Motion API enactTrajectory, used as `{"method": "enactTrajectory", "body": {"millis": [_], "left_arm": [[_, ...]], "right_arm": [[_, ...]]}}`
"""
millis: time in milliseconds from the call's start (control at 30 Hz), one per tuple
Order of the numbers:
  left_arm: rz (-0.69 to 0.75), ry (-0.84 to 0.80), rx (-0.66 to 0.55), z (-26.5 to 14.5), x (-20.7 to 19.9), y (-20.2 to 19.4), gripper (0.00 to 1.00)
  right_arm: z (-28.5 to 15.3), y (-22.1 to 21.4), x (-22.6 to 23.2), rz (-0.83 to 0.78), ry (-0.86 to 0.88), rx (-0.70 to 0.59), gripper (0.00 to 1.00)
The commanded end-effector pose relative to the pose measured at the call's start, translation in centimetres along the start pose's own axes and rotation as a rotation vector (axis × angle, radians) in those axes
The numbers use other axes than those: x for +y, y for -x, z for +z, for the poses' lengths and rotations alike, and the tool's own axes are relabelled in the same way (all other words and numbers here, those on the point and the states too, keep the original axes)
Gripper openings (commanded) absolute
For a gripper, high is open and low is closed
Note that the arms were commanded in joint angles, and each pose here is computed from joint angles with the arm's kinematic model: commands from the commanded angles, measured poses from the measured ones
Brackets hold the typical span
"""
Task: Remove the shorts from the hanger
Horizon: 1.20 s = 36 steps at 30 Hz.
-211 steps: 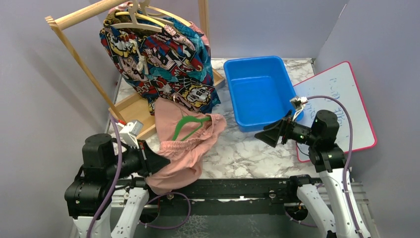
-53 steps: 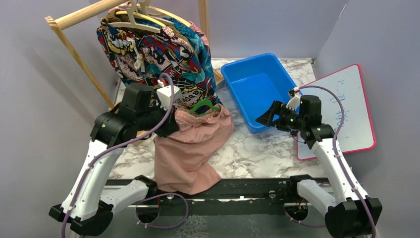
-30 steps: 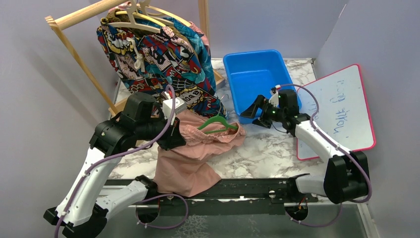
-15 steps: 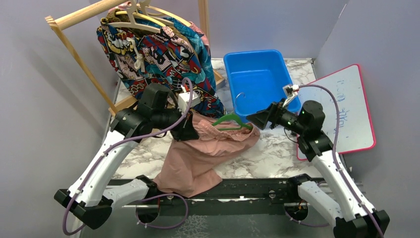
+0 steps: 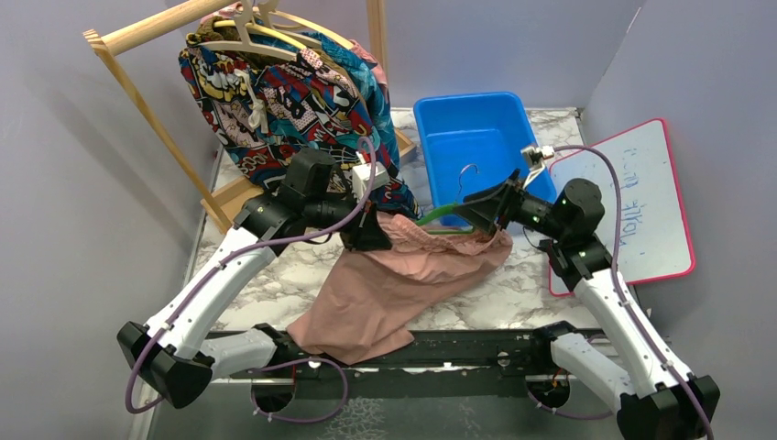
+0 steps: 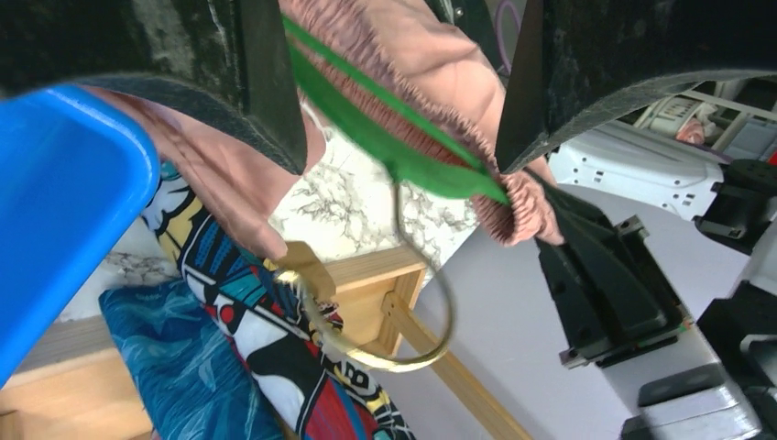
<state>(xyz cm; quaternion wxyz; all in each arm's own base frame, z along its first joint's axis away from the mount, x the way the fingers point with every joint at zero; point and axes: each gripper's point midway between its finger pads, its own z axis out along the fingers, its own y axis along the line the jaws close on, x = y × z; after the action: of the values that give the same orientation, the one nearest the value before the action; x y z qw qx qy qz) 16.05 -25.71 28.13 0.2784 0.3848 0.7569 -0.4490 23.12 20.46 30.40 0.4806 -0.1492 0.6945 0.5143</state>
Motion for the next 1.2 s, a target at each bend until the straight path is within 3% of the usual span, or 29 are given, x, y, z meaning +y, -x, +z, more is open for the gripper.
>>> {"method": "enactTrajectory", "body": {"millis": [0, 167, 400, 500, 733, 1033, 1100, 1167], "left_arm": [[0.117, -0.117, -0.113, 0.5, -2.6, 3.2, 0.0], [0.116, -0.115, -0.101, 1.3, -2.4, 3.1, 0.0], [0.08, -0.005, -0.099, 2.3, 0.1, 3.0, 0.01], [0.049, 0.04, -0.086, 2.9, 1.4, 3.0, 0.09], [0.035, 0.141, -0.084, 3.7, 3.8, 4.0, 0.5], [0.111, 0.303, -0.131, 1.7, 5.3, 8.4, 0.73], [0.132, 0.318, -0.152, 1.2, 5.1, 10.0, 0.97], [0.151, 0.3, -0.166, 1.1, 4.5, 11.3, 0.99]], "right_arm": [[1.0, 2.4, 0.4, -0.018, 0.017, -0.049, 0.73], [1.5, 2.8, -0.5, -0.015, -0.028, -0.051, 0.57], [1.2, 2.9, -0.6, -0.051, -0.057, -0.065, 0.16], [1.1, 3.7, -0.8, -0.075, -0.08, -0.078, 0.07], [1.0, 6.4, -2.4, -0.142, -0.222, -0.111, 0.01], [0.6, 7.7, -3.7, -0.23, -0.329, -0.072, 0.01], [0.6, 8.0, -3.7, -0.246, -0.334, -0.067, 0.01], [0.5, 8.6, -3.4, -0.254, -0.339, -0.076, 0.01]]}}
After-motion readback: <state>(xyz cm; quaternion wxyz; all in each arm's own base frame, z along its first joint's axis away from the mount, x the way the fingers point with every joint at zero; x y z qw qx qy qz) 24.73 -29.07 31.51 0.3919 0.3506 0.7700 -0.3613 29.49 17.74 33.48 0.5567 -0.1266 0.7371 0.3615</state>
